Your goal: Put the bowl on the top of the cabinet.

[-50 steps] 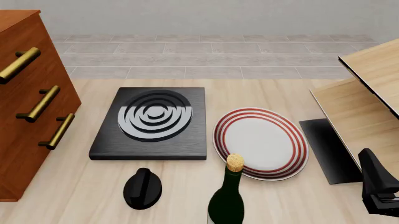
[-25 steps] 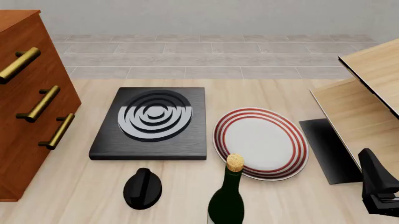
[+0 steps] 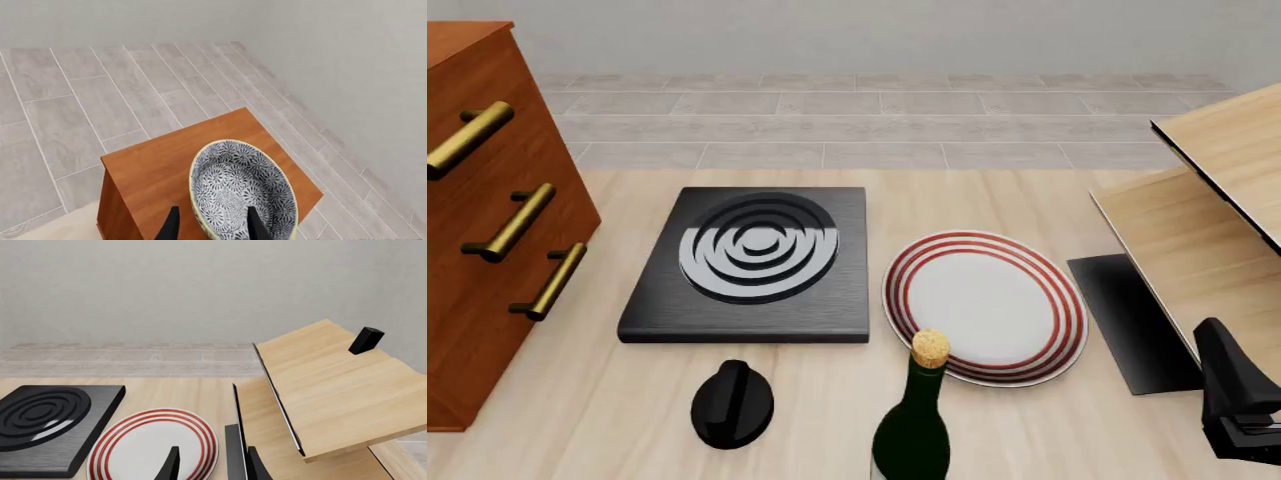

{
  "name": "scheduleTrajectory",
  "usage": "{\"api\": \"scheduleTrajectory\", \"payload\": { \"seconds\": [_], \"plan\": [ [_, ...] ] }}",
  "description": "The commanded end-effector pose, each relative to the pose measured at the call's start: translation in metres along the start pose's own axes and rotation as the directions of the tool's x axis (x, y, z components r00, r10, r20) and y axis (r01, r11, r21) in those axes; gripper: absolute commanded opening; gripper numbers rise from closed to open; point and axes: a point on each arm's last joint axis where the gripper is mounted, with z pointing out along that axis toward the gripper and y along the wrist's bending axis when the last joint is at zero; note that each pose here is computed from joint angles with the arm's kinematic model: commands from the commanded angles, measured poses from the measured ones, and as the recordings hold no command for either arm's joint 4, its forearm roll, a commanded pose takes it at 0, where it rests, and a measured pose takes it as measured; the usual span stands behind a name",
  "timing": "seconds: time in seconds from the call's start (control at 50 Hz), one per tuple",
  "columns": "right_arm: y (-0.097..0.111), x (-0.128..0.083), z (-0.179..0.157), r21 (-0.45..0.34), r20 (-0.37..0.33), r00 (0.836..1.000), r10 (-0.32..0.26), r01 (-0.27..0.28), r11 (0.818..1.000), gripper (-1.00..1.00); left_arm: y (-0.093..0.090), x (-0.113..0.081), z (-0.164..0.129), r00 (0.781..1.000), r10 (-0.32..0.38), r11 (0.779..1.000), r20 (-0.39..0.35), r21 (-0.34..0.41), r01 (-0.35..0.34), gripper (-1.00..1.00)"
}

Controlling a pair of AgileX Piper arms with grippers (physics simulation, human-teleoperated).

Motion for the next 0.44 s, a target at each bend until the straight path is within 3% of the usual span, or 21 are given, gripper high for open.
{"api": "scheduleTrajectory", "payload": {
  "seconds": [0.02, 0.3, 0.44],
  "plan": [
    [0.0, 0.0, 0.0, 0.0, 0.0, 1.0, 0.0, 0.0, 1.0, 1.0, -0.005, -0.004, -0.017, 1.0, -0.004, 1.0, 0.016, 0.025, 0.004, 1.0],
    [0.0, 0.0, 0.0, 0.0, 0.0, 1.0, 0.0, 0.0, 1.0, 1.0, -0.014, -0.017, -0.046, 0.998, -0.004, 0.997, 0.07, 0.072, -0.001, 1.0],
    [0.0, 0.0, 0.0, 0.0, 0.0, 1.0, 0.0, 0.0, 1.0, 1.0, -0.014, -0.018, -0.047, 0.997, -0.002, 0.997, 0.075, 0.073, -0.003, 1.0]
  ]
}}
